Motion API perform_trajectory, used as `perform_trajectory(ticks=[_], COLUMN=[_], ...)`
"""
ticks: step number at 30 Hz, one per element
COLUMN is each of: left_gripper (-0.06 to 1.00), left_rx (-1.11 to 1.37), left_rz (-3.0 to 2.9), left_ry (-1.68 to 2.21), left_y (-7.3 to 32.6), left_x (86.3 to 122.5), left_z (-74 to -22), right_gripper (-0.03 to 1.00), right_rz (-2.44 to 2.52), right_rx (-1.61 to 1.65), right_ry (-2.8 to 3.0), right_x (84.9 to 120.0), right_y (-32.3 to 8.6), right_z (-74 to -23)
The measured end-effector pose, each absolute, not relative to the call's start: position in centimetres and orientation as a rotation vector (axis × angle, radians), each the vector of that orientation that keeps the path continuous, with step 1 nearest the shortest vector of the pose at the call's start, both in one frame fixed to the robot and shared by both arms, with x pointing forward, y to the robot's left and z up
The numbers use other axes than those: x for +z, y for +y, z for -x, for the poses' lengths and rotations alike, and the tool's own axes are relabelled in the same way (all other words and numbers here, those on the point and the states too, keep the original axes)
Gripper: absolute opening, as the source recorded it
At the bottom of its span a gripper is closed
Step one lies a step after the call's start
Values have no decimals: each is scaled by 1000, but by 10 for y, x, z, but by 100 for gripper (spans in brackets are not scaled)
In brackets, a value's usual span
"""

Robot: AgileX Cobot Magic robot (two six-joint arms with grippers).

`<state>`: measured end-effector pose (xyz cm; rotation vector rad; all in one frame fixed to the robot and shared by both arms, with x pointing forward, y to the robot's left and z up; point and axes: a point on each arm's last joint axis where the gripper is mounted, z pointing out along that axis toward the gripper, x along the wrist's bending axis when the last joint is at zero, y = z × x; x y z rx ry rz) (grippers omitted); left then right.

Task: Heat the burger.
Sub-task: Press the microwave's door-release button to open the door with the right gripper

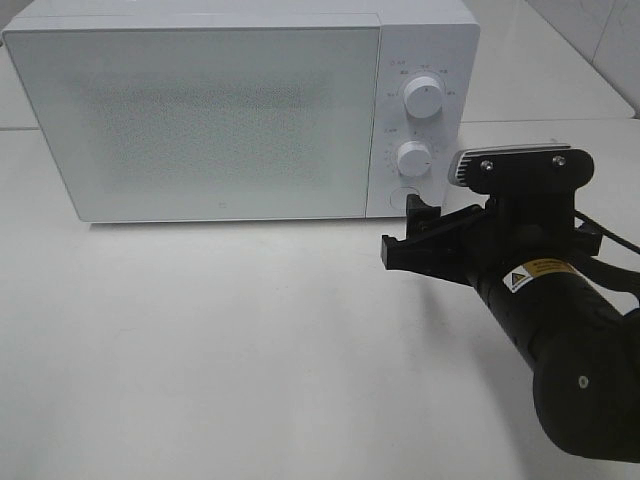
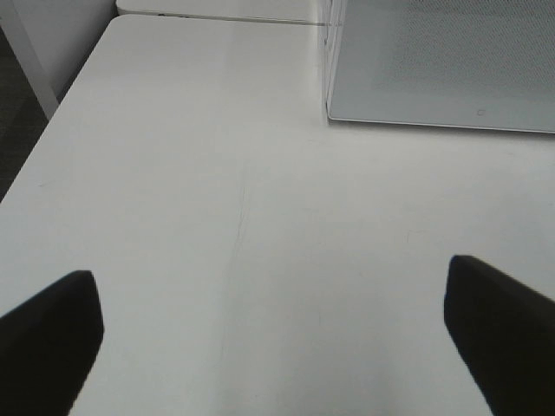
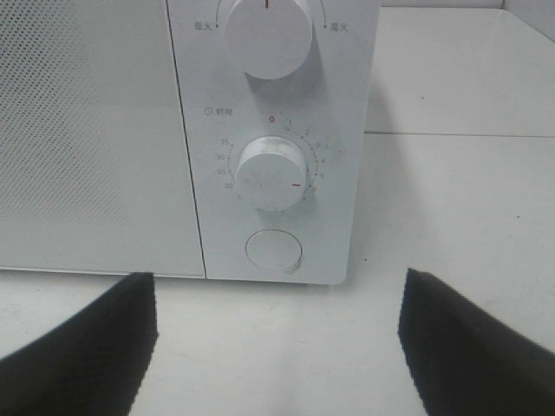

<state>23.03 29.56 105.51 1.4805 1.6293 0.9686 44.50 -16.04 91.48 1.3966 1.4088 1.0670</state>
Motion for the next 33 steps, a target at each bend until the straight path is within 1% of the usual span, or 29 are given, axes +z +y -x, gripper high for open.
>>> perform_trajectory(ticks=[8,14,17,20,22,24,27,29,30,32,33], left_gripper=[99,99,99,99,99,99,99,99,99,99,99], left_rx=[969,969,969,969,969,969,969,969,969,969,969], left_rz=[-1481,-1481,-1481,-1481,-1481,-1481,-1481,-1481,-1481,-1481,-1481], left_ry=[1629,1629,1629,1629,1629,1629,1629,1629,1629,1629,1629], left_y=[296,296,296,296,296,296,296,296,296,296,296], left_x=[1055,1055,1055,1055,1055,1055,1055,1055,1055,1055,1055], left_z=[-230,-230,-230,-230,-230,-230,-230,-230,-230,-230,-230], right_gripper=[75,74,72,67,66,60,58,52,52,44,44], right_rz=[-1443,-1660,-1795,-1972,-2014,-2174,-2205,-2322,-2322,-2440,-2440], right_rx=[1092,1221,1308,1430,1460,1571,1592,1653,1653,1677,1677], right_ry=[1379,1262,1154,978,930,722,680,524,524,389,389], right_x=[914,911,911,910,910,910,910,909,909,906,906], right_y=[-161,-160,-160,-160,-160,-160,-160,-160,-160,-159,-159], right_z=[-445,-444,-444,-444,-444,-444,-444,-443,-443,-442,-442])
